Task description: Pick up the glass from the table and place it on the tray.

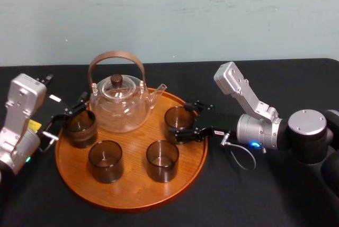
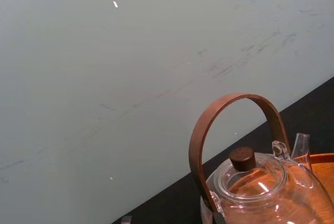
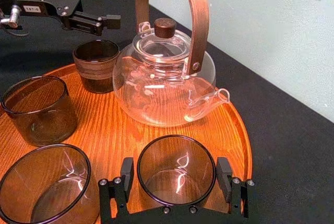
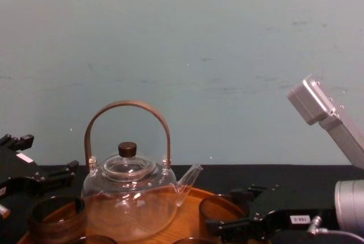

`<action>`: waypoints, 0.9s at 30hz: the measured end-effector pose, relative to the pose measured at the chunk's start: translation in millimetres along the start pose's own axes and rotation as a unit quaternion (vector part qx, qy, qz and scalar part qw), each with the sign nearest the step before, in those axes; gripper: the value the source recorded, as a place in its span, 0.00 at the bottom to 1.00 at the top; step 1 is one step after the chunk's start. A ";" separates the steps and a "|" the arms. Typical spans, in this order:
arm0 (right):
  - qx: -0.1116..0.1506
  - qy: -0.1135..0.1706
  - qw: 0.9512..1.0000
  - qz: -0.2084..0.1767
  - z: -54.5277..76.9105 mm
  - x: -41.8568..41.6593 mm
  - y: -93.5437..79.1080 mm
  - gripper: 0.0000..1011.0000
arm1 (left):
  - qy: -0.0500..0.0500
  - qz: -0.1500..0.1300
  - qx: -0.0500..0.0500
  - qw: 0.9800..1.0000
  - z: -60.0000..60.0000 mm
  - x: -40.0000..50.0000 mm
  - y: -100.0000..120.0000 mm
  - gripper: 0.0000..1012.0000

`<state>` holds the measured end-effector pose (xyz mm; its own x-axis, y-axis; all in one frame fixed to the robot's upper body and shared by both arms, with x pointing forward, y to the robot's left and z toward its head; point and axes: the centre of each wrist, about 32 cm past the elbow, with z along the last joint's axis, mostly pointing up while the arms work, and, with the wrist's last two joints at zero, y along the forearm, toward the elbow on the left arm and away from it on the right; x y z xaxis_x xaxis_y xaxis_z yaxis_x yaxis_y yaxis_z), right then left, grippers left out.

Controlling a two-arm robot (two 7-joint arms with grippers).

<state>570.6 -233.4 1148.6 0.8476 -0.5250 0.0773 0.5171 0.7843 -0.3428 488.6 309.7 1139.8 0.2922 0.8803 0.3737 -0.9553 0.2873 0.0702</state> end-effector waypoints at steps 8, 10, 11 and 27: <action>0.000 0.000 1.000 0.000 0.0 0.0 0.0 0.99 | 0.000 0.000 0.000 1.000 0.0 0.0 0.0 0.99; 0.000 0.000 1.000 0.000 0.0 0.0 0.0 0.99 | 0.000 0.000 0.000 1.000 0.0 0.0 0.0 0.99; 0.000 0.000 1.000 0.000 0.0 0.0 0.0 0.99 | 0.000 0.000 0.000 1.000 0.0 0.0 0.0 0.99; 0.011 0.019 1.000 0.005 -5.2 -1.5 -33.0 0.99 | 0.000 0.000 0.000 1.000 0.0 0.0 0.0 0.99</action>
<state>551.7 -260.2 1154.9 0.8476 -0.5293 0.0383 0.5119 0.7965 -0.3217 488.6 309.7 1139.8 0.2923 0.8803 0.3737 -0.9552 0.2873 0.0703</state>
